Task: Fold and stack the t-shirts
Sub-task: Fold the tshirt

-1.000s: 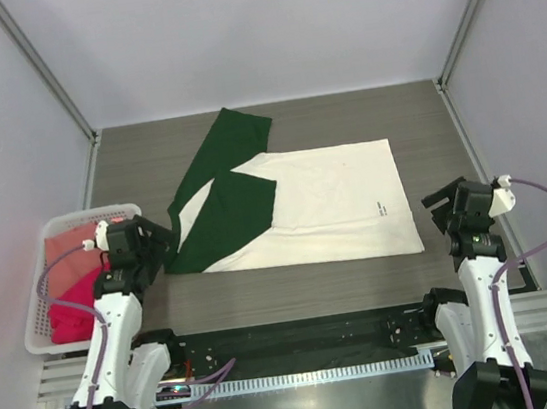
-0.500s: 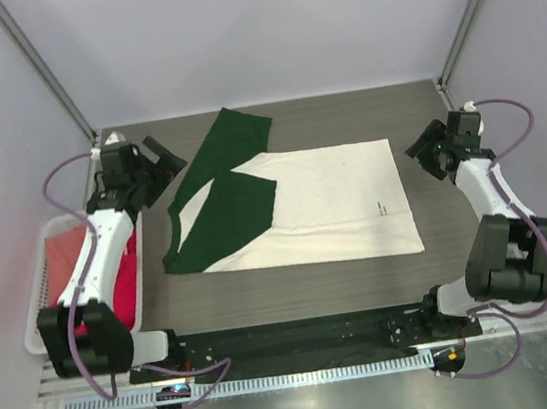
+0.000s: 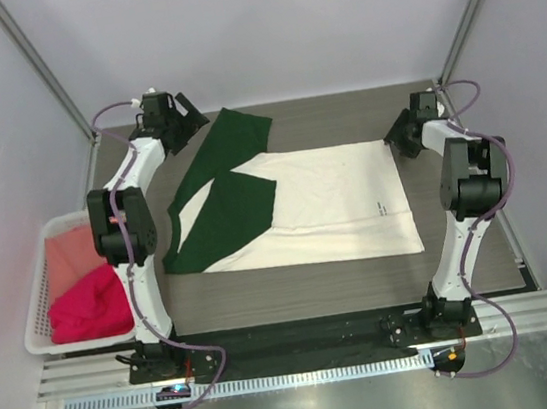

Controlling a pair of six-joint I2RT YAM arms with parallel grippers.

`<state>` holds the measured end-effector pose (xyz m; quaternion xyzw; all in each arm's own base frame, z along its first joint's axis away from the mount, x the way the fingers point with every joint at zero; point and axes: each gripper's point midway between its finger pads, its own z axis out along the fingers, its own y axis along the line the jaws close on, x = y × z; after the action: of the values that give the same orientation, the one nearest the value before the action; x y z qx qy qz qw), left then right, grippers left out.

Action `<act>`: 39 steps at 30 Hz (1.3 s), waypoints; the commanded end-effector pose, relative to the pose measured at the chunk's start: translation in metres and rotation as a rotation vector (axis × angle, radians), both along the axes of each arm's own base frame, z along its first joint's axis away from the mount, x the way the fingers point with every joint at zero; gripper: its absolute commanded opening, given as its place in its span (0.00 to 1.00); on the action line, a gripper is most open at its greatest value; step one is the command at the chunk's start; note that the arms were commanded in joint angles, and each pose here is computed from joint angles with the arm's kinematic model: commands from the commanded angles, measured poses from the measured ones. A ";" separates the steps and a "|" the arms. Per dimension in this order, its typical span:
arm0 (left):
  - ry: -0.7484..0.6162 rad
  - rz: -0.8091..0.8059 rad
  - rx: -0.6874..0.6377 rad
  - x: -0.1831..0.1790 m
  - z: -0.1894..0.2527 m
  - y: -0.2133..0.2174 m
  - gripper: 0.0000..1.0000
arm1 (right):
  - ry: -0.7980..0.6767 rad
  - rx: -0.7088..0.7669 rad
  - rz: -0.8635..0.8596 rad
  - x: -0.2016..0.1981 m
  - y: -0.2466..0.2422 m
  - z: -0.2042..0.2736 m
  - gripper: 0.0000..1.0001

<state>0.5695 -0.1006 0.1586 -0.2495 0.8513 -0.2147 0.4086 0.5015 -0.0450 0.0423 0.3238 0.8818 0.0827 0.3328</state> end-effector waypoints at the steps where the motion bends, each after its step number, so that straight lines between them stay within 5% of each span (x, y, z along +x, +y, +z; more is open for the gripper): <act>1: -0.047 -0.001 0.044 0.041 -0.013 0.002 0.96 | -0.048 -0.098 -0.010 0.032 -0.007 0.012 0.58; 6: -0.109 -0.012 0.063 0.096 -0.019 0.000 0.95 | -0.011 -0.113 0.010 0.046 -0.001 -0.014 0.60; 8: -0.046 -0.019 0.070 0.105 -0.056 -0.001 0.95 | -0.010 -0.087 0.024 0.049 0.003 -0.019 0.58; 15: -0.040 0.004 0.014 0.120 -0.079 0.008 0.95 | -0.005 -0.065 0.057 0.041 0.015 -0.022 0.53; 18: -0.025 -0.006 -0.003 0.122 -0.093 0.006 0.91 | -0.005 -0.096 0.056 0.036 0.014 -0.018 0.45; 21: -0.007 -0.011 -0.038 0.124 -0.096 0.002 0.87 | -0.005 -0.096 0.066 0.037 0.016 -0.018 0.19; 23: 0.015 -0.019 -0.059 0.123 -0.112 -0.002 0.85 | -0.003 -0.089 0.072 0.039 0.017 -0.020 0.10; 39: 0.057 -0.088 -0.147 0.114 -0.139 -0.028 0.75 | -0.009 -0.099 0.052 0.033 0.014 -0.011 0.01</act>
<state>0.6964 -0.1142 0.0561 -0.2464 0.8389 -0.2763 0.3991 0.5480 -0.0327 0.0264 0.2857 0.8854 0.0607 0.3617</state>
